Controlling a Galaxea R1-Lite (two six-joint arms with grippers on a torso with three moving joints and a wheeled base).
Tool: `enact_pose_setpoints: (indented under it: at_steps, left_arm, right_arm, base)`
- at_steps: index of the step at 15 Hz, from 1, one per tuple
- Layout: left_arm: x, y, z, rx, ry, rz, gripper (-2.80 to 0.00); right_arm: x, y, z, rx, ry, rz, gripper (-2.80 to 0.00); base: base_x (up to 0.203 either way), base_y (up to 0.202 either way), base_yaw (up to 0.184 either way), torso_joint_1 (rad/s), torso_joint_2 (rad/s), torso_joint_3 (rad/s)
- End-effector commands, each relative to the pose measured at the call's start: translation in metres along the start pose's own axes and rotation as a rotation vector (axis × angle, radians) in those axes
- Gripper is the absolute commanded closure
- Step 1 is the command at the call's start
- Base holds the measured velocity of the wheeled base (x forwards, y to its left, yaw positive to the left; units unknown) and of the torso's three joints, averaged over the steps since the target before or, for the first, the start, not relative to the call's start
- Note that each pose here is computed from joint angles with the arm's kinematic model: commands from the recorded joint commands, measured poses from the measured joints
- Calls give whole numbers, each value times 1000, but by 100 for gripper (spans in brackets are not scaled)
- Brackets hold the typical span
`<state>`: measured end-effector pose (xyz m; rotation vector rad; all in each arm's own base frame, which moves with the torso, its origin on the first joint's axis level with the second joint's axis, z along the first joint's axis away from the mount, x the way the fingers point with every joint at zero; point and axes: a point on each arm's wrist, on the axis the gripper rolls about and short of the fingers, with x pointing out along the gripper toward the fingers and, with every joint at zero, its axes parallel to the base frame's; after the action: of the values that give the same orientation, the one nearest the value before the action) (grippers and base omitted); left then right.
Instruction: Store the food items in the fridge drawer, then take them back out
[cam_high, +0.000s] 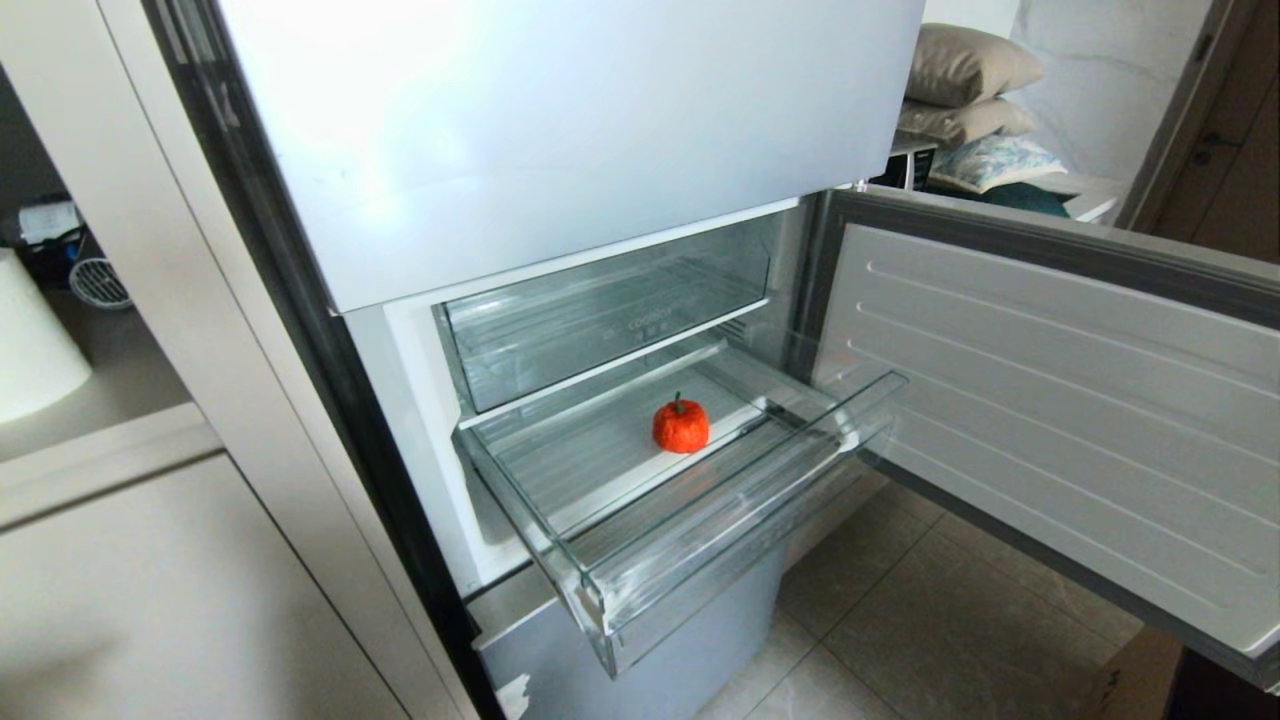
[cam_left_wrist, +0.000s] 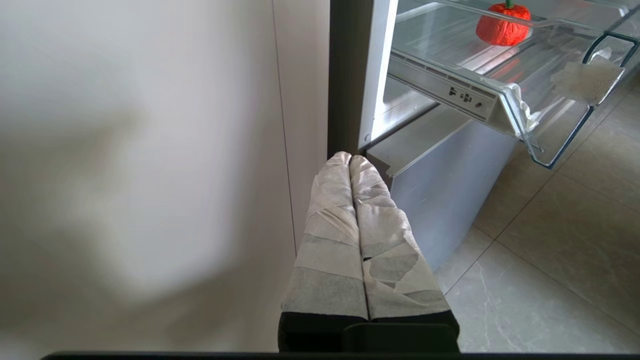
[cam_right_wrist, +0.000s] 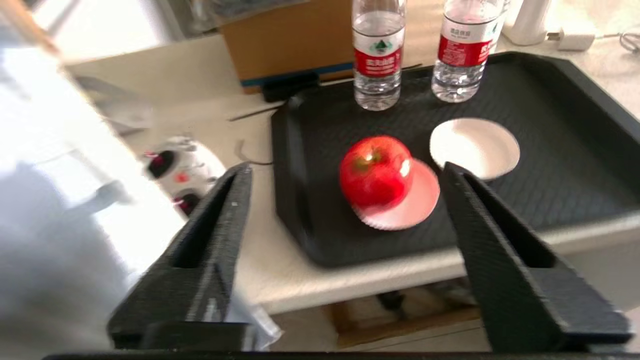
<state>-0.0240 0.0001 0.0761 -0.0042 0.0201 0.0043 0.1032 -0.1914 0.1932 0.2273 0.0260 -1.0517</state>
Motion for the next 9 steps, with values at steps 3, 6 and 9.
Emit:
enact_pose_setpoints:
  at_steps: [3,6,9]
  left_arm:
    - [0,0,0,0,0,0,0]
    - [0,0,0,0,0,0,0]
    - [0,0,0,0,0,0,0]
  right_arm:
    - [49,-14,-21,-33,109,-30,-280]
    - [71,-20,-34,-40,125,-26,-280]
    - [100,-28,-55,-38,124,15,-280]
  base:
    - [0,0,0,0,0,0]
    - [0,0,0,0,0,0]
    - [0,0,0,0,0,0]
